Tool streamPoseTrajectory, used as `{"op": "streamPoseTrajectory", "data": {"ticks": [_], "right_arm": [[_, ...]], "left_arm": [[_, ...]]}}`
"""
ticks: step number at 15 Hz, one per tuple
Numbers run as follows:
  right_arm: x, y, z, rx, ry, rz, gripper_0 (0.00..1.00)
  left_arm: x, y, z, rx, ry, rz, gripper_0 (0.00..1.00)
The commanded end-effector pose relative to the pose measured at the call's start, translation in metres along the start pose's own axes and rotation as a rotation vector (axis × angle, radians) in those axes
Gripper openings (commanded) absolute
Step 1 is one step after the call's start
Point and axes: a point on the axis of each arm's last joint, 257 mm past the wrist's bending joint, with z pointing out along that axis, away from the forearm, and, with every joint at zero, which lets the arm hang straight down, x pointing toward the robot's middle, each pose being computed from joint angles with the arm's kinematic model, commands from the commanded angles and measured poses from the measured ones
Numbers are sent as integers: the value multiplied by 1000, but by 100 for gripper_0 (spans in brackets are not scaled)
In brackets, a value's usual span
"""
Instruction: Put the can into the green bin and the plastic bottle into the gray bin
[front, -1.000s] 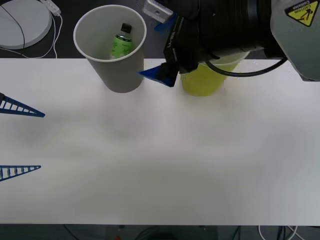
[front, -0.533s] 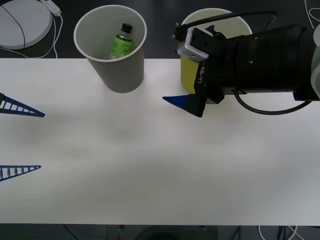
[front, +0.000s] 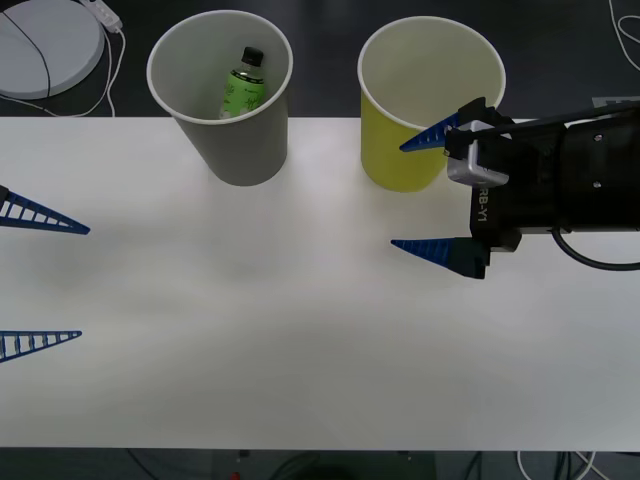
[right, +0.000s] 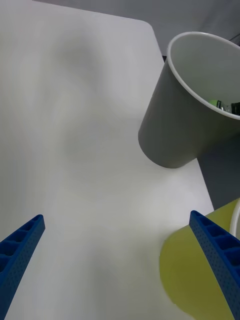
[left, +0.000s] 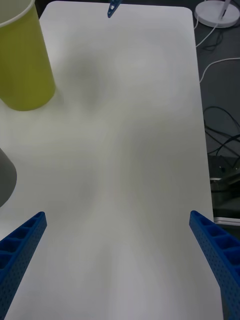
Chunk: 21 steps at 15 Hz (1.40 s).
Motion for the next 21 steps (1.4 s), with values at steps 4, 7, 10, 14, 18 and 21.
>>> {"op": "streamPoseTrajectory", "data": {"ticks": [4, 7, 10, 14, 18, 21], "right_arm": [[30, 32, -30, -81, -4, -28, 100], [43, 48, -37, -101, -18, -13, 100], [55, 56, -43, -108, -12, 2, 100], [62, 60, -53, -112, 1, 46, 100], [64, 63, -63, -130, 10, 69, 100], [63, 64, -69, -142, 11, 82, 100]], "left_arm": [[0, 0, 0, 0, 0, 0, 100], [0, 0, 0, 0, 0, 0, 100], [0, 0, 0, 0, 0, 0, 100], [0, 0, 0, 0, 0, 0, 100], [0, 0, 0, 0, 0, 0, 100], [0, 0, 0, 0, 0, 0, 100]]}}
